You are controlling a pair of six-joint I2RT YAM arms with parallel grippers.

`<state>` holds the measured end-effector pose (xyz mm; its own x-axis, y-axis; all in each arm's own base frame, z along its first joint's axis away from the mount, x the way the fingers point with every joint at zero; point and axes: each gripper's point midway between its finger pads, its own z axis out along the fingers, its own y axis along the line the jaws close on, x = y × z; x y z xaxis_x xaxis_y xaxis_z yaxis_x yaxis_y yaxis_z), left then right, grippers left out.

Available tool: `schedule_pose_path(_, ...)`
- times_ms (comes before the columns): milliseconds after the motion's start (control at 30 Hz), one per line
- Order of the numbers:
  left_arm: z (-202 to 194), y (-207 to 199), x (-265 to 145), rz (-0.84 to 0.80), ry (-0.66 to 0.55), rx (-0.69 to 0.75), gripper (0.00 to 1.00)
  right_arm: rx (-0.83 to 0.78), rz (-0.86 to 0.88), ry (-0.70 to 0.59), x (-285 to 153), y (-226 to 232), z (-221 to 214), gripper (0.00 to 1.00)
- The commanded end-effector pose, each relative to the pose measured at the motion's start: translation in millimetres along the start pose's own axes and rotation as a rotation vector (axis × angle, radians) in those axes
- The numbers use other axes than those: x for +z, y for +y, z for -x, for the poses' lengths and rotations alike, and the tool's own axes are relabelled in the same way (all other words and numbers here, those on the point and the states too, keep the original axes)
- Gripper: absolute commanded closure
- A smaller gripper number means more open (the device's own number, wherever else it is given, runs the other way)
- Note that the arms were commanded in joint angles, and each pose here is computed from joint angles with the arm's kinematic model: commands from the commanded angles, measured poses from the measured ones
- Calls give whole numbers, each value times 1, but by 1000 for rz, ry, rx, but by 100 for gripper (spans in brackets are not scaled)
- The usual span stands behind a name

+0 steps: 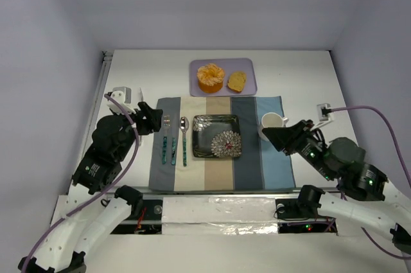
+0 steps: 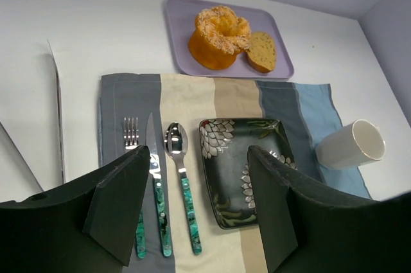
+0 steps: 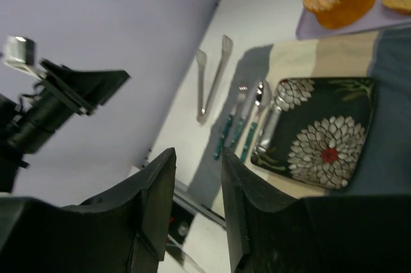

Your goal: Place the bread

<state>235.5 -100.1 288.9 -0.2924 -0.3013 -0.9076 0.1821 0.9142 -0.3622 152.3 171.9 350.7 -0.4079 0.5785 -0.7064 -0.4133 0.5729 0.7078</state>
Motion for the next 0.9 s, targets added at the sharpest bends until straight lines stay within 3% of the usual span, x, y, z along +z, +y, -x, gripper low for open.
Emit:
schedule_pose_path(0,9,1,5,14,-26,24,41,-36,-77,36,12,-15,-15,60)
schedule_pose_path(33,10,2,7,19,-18,41,43,-38,-74,42,14,-14,-17,64)
schedule_pose_path(67,11,0,7,10,-14,52,45,-31,-61,37,16,-9,-16,76)
schedule_pose_path(100,10,-3,7,-5,-8,61,47,-36,-48,55,19,-6,-20,82)
schedule_pose_path(167,10,-8,8,-36,-4,86,59,-35,-31,68,22,-2,-24,100)
schedule_pose_path(233,5,-7,11,-35,8,93,72,-40,-17,92,27,0,-31,100)
schedule_pose_path(267,5,-2,13,-8,7,96,91,-40,-12,97,28,1,-33,100)
schedule_pose_path(300,2,3,15,20,16,96,99,-40,-2,107,30,3,-37,100)
schedule_pose_path(533,-30,45,59,249,172,134,99,2,11,145,29,-3,-54,100)
schedule_pose_path(567,-30,59,65,295,171,133,79,7,1,145,28,-8,-57,100)
schedule_pose_path(667,-42,89,91,373,230,135,64,17,-11,143,27,-17,-63,100)
schedule_pose_path(867,-68,128,130,473,328,148,59,35,-84,162,30,-41,-83,71)
